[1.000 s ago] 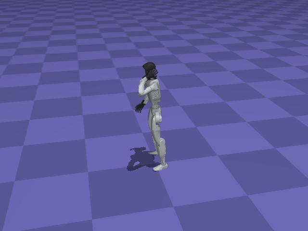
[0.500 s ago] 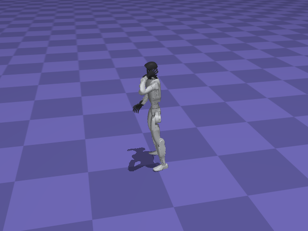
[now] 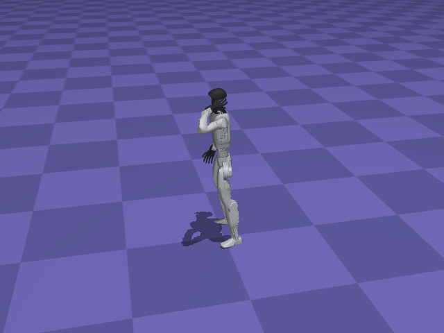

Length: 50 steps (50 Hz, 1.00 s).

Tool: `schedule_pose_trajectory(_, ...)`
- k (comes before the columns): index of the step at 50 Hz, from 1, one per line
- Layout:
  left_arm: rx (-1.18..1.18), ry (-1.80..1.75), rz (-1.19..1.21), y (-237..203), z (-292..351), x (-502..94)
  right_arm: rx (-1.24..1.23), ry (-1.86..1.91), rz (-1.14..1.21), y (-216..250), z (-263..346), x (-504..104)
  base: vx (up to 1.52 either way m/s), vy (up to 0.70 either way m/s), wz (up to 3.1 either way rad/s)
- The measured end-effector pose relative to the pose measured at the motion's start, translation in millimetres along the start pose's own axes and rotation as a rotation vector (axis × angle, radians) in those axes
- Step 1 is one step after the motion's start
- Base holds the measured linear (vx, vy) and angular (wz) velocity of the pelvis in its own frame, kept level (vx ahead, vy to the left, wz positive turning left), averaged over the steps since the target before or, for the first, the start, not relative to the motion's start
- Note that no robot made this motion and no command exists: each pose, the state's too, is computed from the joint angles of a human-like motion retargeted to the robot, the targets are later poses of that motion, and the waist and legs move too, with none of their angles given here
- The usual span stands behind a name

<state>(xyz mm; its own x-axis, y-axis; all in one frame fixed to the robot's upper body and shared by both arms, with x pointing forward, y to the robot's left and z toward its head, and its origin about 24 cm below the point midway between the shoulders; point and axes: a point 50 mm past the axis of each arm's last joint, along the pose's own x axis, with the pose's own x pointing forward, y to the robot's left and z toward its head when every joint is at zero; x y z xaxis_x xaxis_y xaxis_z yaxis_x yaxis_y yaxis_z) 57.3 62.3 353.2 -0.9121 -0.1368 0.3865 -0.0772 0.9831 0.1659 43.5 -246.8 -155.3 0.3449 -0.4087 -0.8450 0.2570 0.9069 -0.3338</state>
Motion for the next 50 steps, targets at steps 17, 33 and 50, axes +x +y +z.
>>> schedule_pose_trajectory(17, 0.110, 0.013, 0.111, 9.6, 0.8, -4.7, 0.384, -0.554, -0.089, -13.0, 113.5, -24.4, 0.00, 0.00, 0.00)
schedule_pose_trajectory(33, 0.172, 0.625, 0.005, 51.3, 23.7, -88.4, 0.982, -2.918, -0.228, -105.0, 262.0, -403.6, 0.00, 0.00, -0.08)
schedule_pose_trajectory(50, 0.032, 2.280, -0.550, 102.5, 201.1, -285.2, 0.791, -3.667, 1.008, -24.9, 186.0, -489.5, 0.00, 0.00, 0.00)
